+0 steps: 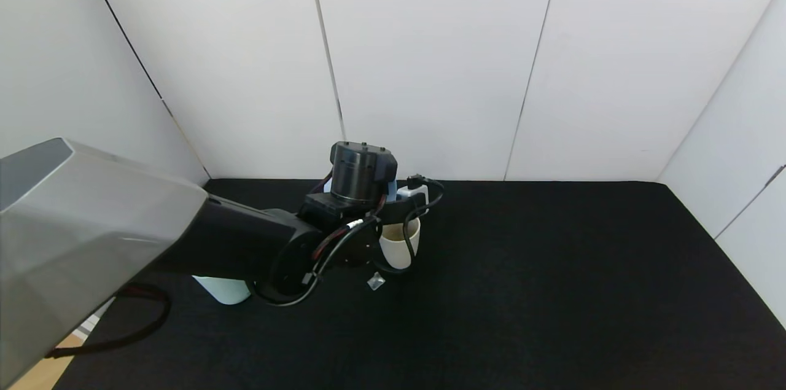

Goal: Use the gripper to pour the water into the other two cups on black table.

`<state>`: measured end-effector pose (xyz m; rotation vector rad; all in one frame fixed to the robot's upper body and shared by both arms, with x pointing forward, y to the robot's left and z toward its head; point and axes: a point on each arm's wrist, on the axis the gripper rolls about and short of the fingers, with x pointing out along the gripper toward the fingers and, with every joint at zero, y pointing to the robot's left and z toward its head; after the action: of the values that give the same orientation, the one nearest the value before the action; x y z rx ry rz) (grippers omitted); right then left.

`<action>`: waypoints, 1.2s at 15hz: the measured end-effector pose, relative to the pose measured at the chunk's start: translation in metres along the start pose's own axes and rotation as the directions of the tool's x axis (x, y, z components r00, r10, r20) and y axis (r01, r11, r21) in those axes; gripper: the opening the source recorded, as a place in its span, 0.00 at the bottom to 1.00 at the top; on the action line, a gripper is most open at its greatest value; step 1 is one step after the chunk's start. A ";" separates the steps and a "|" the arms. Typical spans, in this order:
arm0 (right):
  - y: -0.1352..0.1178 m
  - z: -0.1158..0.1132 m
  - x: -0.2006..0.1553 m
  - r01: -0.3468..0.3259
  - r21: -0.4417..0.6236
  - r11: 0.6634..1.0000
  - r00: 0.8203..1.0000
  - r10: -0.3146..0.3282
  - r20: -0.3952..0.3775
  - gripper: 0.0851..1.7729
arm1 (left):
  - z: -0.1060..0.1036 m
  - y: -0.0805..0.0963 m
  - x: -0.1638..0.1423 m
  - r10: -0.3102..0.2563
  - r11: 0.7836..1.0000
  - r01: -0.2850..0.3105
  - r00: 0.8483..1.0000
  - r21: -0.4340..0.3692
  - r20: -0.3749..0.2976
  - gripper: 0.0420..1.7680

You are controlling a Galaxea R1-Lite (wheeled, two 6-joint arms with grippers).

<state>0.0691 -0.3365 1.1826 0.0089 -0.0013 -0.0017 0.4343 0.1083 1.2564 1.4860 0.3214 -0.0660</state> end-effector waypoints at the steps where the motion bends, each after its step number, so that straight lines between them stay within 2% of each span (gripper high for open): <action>1: 0.000 0.000 0.000 0.000 0.000 1.000 1.000 0.000 0.000 0.96 | 0.001 0.000 0.000 0.002 1.000 -0.002 1.000 0.015 -0.002 0.66; 10: 0.000 0.000 0.000 0.000 0.001 1.000 1.000 0.000 0.000 0.96 | 0.008 -0.002 0.003 0.014 0.994 -0.011 1.000 0.105 -0.027 0.65; 18: 0.000 0.000 0.000 0.000 0.000 1.000 1.000 0.000 0.000 0.96 | 0.005 -0.001 0.000 0.013 0.991 -0.009 0.999 0.131 -0.030 0.65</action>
<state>0.0691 -0.3365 1.1827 0.0092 -0.0017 -0.0013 0.4352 0.1036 1.2554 1.6201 0.3390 -0.0565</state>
